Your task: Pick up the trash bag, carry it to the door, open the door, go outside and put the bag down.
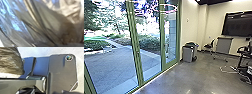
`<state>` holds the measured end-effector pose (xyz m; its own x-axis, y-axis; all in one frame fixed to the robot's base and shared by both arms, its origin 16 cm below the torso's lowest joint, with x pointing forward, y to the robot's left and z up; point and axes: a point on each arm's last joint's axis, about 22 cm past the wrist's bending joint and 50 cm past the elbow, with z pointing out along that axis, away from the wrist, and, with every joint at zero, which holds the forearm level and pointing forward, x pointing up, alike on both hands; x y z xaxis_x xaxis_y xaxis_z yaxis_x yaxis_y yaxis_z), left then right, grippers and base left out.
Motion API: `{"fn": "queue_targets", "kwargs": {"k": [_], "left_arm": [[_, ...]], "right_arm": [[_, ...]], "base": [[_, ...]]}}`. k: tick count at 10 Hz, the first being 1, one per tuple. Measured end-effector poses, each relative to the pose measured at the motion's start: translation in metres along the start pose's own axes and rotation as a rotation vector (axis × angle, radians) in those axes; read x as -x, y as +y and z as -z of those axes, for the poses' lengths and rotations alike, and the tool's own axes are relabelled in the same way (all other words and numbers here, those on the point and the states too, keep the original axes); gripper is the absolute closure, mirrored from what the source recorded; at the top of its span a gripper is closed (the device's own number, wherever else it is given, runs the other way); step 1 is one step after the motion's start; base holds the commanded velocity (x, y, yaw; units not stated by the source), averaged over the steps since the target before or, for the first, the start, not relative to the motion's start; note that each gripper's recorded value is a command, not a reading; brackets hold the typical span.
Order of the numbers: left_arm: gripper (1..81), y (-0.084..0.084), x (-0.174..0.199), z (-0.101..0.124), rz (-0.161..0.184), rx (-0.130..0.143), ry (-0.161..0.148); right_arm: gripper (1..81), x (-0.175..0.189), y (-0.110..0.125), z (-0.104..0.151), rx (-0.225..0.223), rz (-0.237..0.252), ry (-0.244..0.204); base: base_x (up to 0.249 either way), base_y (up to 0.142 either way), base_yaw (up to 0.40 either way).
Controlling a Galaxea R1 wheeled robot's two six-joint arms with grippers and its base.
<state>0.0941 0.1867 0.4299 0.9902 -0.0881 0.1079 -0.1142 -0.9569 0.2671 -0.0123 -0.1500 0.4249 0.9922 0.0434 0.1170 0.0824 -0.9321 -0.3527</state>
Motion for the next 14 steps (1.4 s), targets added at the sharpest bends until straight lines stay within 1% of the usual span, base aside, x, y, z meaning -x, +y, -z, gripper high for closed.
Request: {"fn": "queue_targets", "kwargs": {"k": [2, 3, 6, 8, 10, 13, 14], "left_arm": [[81.1, 0.0036, 0.0002, -0.0008, -0.001, 0.004, -0.001], [81.1, 0.0023, 0.0027, -0.0006, -0.001, 0.003, -0.003], [81.1, 0.0022, -0.0017, -0.0004, -0.003, 0.002, 0.002], [81.1, 0.0022, 0.0021, -0.0006, -0.003, 0.002, -0.003], [81.1, 0.0022, 0.0004, -0.0005, -0.003, 0.002, -0.001], [81.1, 0.0019, 0.0015, -0.0005, -0.003, 0.002, -0.002], [81.1, -0.0024, -0.0005, 0.0004, -0.003, -0.004, 0.000]], "right_arm": [[1.0, 0.0004, 0.0031, 0.0007, 0.005, 0.000, -0.001], [1.0, 0.0031, 0.0004, 0.0002, 0.001, -0.001, -0.003], [1.0, -0.0016, 0.0014, 0.0001, 0.003, 0.001, 0.002], [1.0, 0.0010, 0.0012, 0.0002, 0.002, 0.000, -0.002], [1.0, 0.0006, 0.0015, 0.0002, 0.003, 0.000, -0.001], [1.0, 0.0012, 0.0006, 0.0001, 0.001, 0.000, -0.002], [1.0, 0.0000, -0.0018, -0.0006, -0.002, 0.000, -0.001]], "base": [[0.142, 0.000, 0.000], [0.142, 0.000, 0.000], [0.142, 0.000, 0.000], [0.142, 0.000, 0.000], [0.142, 0.000, 0.000], [0.143, -0.063, 0.000], [0.143, -0.066, 0.000]]}}
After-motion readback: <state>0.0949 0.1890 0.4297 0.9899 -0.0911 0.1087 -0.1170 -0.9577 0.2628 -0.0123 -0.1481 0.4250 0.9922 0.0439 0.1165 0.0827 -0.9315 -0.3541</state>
